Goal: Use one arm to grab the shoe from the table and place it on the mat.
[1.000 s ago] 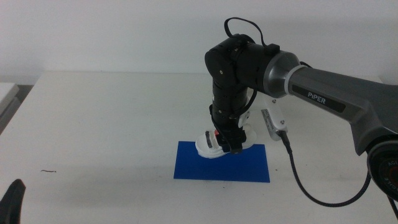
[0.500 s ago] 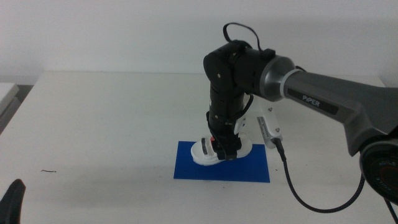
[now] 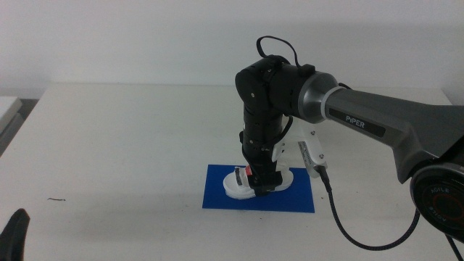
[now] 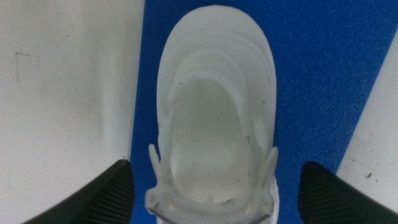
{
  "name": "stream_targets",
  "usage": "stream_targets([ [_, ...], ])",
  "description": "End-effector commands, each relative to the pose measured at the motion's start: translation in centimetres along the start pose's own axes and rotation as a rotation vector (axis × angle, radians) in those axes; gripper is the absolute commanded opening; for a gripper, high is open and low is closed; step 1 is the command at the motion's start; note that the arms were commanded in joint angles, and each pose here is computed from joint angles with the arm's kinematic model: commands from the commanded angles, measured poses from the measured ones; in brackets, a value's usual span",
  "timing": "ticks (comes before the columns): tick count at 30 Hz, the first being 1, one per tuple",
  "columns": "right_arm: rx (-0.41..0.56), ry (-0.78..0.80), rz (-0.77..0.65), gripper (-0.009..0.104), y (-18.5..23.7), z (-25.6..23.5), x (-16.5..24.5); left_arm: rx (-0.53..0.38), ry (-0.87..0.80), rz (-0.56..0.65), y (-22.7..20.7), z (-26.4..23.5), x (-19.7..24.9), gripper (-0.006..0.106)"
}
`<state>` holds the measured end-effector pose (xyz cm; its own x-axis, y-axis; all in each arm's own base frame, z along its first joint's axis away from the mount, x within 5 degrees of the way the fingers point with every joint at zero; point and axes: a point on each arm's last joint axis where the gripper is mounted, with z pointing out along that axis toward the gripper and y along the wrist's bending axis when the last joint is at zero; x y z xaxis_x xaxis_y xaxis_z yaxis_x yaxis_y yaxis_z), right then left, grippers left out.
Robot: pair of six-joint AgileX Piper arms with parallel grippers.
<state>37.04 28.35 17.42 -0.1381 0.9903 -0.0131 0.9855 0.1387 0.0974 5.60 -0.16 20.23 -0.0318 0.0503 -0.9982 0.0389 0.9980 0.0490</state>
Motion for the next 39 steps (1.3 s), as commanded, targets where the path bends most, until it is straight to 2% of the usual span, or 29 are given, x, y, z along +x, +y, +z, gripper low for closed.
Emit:
stream_targets([
  [1,-0.004,0.000,0.034,0.083,0.2,-0.4,-0.4,0.001,-0.005,-0.007,0.0,0.0,0.0,0.094],
  [2,0.003,0.012,0.033,0.091,0.2,-0.4,-0.3,0.001,-0.005,-0.007,0.0,0.0,0.0,0.094],
  [3,0.006,0.036,0.024,0.093,0.2,-0.8,-0.2,0.001,-0.005,-0.007,0.0,0.0,0.0,0.094],
  [6,-0.002,0.162,-0.033,0.093,-0.1,-3.9,-0.3,0.001,-0.005,-0.007,0.0,0.0,0.0,0.094],
  [8,-0.076,0.191,-0.158,0.093,-0.4,-7.1,-0.6,0.001,-0.005,-0.007,0.0,0.0,0.0,0.094],
  [10,-0.214,0.124,-0.416,0.093,-0.9,-11.3,-1.9,0.001,-0.005,-0.007,0.0,0.0,0.0,0.094],
  [13,-0.390,-0.040,-1.062,0.093,-2.2,-17.2,-3.8,0.001,-0.005,-0.007,0.0,0.0,0.0,0.094],
  [14,-0.434,-0.097,-1.227,0.093,-2.8,-19.0,-4.5,0.001,-0.005,-0.007,0.0,0.0,0.0,0.094],
  [15,-0.474,-0.149,-1.357,0.093,-3.5,-20.7,-5.1,0.001,-0.005,-0.007,0.0,0.0,0.0,0.094],
  [18,-0.568,-0.250,-1.553,0.093,-5.5,-24.7,-6.5,0.001,-0.005,-0.007,0.0,0.0,0.0,0.094],
  [20,-0.635,-0.257,-1.572,0.093,-6.9,-26.9,-7.3,0.001,-0.005,-0.007,0.0,0.0,0.0,0.094],
  [22,-0.769,-0.190,-1.533,0.093,-7.9,-28.9,-8.3,0.001,-0.005,-0.007,0.0,0.0,0.0,0.094],
  [23,-0.821,-0.219,-1.563,0.093,-8.5,-29.8,-9.0,0.001,-0.005,-0.007,0.0,0.0,0.0,0.094],
  [24,-0.835,-0.277,-1.666,0.093,-9.4,-30.3,-9.9,0.001,-0.005,-0.007,0.0,0.0,0.0,0.094],
  [26,-0.879,-0.374,-1.735,0.093,-11.0,-30.8,-12.2,0.001,-0.005,-0.007,0.0,0.0,0.0,0.094],
  [29,-0.907,-0.502,-1.617,0.093,-14.3,-30.0,-16.6,0.001,-0.005,-0.007,0.0,0.0,0.0,0.094],
  [31,-0.909,-0.634,-1.564,0.093,-16.8,-27.9,-19.4,0.001,-0.005,-0.007,0.0,0.0,0.0,0.094],
  [34,-0.885,-0.867,-1.594,0.093,-20.9,-23.8,-21.8,0.001,-0.005,-0.007,0.0,0.0,0.0,0.094],
  [36,-0.887,-0.928,-1.591,0.093,-23.5,-20.2,-22.2,0.001,-0.005,-0.007,0.0,0.0,0.0,0.094],
  [39,-0.960,-0.998,-1.518,0.093,-26.8,-15.8,-22.3,0.001,-0.005,-0.007,0.0,0.0,0.0,0.094],
])
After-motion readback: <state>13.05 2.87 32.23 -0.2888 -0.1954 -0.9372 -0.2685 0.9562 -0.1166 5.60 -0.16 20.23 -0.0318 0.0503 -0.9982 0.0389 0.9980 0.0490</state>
